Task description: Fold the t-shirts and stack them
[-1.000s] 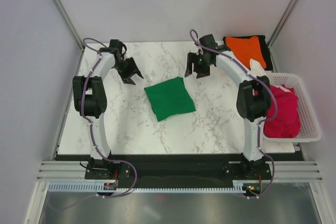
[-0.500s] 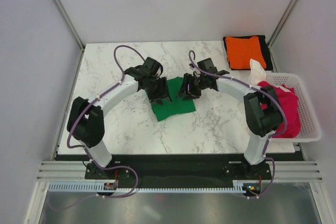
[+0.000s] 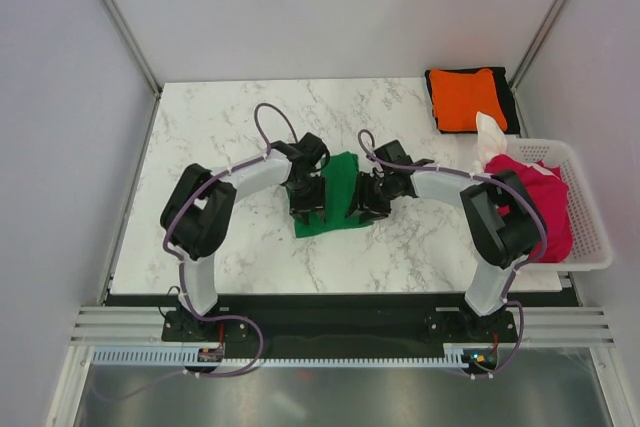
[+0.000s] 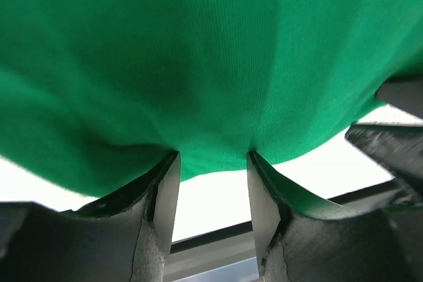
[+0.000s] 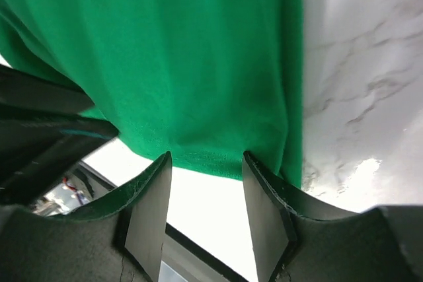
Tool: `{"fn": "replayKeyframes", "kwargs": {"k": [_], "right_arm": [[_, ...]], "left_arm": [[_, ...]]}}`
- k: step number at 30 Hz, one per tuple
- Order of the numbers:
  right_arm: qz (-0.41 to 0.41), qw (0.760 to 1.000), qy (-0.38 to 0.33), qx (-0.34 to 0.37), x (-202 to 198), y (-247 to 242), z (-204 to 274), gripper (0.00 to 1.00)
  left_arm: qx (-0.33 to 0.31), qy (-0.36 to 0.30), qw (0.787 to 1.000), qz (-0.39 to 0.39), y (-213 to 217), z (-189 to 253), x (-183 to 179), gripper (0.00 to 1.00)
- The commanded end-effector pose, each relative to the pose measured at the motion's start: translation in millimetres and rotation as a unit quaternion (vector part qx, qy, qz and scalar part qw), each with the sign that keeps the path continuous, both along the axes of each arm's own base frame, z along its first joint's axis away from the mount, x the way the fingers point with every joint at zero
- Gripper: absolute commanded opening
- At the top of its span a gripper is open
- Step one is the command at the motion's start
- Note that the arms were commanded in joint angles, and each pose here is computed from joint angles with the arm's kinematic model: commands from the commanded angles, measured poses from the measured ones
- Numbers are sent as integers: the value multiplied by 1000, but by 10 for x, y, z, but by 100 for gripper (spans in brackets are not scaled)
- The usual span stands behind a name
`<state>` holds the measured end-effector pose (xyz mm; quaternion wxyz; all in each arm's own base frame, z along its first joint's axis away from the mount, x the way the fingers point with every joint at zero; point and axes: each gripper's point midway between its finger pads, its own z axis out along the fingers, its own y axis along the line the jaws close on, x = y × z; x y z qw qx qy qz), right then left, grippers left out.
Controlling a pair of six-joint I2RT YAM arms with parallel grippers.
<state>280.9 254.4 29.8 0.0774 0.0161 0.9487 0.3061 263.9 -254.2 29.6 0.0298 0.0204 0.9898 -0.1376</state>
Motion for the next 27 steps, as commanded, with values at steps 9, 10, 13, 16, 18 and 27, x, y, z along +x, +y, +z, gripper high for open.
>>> {"fn": "replayKeyframes", "kwargs": {"k": [9,10,13,16,18,27], "right_arm": [[32,996,-73,-36,-174,97,696,69],[37,995,-91,-31,-128,115,821,70],[52,989,-133,-31,44,117,1074,82],[41,988,-144,-34,278,-36,1121,85],[17,988,-149,-32,511,-201,1129,85],[20,989,-145,-27,1222,-291,729,81]], "left_arm": [[54,-105,990,-79,352,895,48,56],[55,-123,988,-79,373,1039,78,57],[95,-162,980,-67,621,1359,77,57],[116,-192,973,-48,858,1569,-36,57],[115,-208,971,-38,954,1616,-115,57],[84,-295,952,13,1401,1692,-558,54]]}}
